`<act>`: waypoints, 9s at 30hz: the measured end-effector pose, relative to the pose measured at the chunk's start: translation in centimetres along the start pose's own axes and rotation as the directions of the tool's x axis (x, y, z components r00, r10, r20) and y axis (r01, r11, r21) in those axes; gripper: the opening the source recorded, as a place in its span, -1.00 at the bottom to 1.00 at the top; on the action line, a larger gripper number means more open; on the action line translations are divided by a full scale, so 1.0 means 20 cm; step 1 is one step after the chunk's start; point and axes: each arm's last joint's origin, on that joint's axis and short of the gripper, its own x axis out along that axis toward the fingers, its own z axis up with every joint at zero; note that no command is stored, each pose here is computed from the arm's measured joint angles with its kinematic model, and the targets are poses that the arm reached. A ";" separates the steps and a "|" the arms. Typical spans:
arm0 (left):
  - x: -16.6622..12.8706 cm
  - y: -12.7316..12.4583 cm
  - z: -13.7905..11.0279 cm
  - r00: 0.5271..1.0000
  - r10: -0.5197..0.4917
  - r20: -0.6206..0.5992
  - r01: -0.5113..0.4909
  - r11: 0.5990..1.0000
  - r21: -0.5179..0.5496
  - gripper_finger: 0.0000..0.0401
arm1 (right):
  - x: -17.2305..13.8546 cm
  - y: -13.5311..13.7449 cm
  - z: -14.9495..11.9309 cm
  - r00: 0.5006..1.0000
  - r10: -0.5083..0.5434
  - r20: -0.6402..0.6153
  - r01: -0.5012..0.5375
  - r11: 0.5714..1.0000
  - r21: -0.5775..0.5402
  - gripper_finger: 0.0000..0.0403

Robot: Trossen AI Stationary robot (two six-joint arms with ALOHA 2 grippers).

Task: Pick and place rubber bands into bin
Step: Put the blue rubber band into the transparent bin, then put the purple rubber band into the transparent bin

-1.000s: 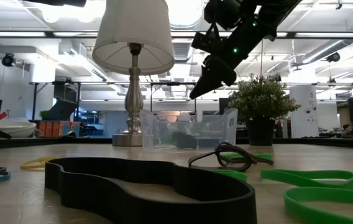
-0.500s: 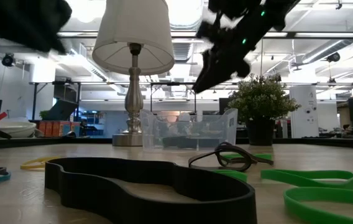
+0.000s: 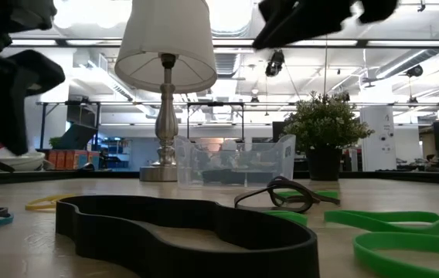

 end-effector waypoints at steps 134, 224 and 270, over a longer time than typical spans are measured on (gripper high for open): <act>0.10 0.97 0.77 0.769 0.595 0.235 -0.638 0.687 0.349 -1.00 | -0.04 0.29 -0.02 0.989 0.093 -0.111 -0.080 0.989 0.123 -0.68; -0.06 0.26 0.50 0.899 0.329 0.288 -0.421 0.828 0.370 -0.33 | 0.48 0.40 -0.32 0.978 0.075 -0.196 -0.055 0.993 0.108 -0.69; -0.07 0.24 0.48 0.904 0.324 0.277 -0.412 0.832 0.372 -0.33 | 0.15 0.14 -0.08 0.941 -0.339 -0.002 0.336 0.931 -0.143 -0.96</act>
